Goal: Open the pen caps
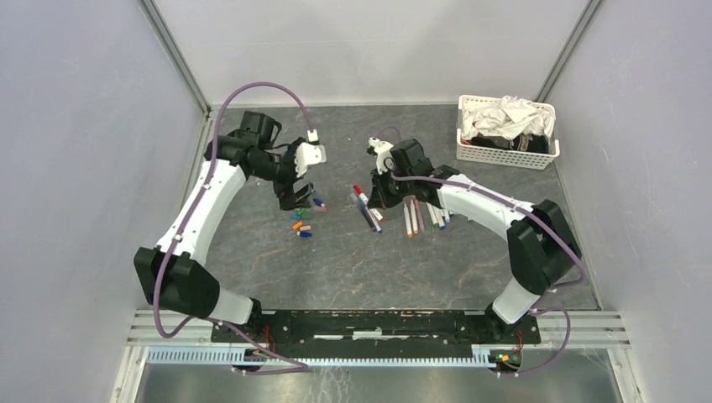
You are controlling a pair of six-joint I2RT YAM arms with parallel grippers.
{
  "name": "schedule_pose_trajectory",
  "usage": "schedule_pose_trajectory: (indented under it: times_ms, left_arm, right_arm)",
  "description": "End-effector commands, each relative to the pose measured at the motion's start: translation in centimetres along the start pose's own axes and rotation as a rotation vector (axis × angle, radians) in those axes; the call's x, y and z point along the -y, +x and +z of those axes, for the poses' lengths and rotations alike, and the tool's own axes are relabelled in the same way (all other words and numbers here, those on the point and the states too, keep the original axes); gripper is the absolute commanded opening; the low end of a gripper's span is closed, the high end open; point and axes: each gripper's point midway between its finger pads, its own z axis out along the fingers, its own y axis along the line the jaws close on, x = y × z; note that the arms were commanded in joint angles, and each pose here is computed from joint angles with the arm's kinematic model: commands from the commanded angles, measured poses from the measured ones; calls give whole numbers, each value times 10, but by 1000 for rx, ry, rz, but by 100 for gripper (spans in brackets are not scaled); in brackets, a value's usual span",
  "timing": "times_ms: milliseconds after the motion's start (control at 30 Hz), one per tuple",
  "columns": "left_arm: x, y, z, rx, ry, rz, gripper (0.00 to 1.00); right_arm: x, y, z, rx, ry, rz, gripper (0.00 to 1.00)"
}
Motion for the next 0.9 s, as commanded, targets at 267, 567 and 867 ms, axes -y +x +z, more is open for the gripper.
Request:
schedule_pose_trajectory:
  times_ms: [267, 567, 867]
  left_arm:
    - [77, 7, 35, 20, 292, 314, 95]
    - [93, 22, 46, -44, 391, 333, 62]
    - [103, 26, 51, -68, 448, 322, 38]
  right_arm:
    - [-143, 10, -34, -115, -725, -92, 0]
    - [-161, 5, -36, -116, -826, -77, 0]
    - [-162, 4, -30, -122, -841, -55, 0]
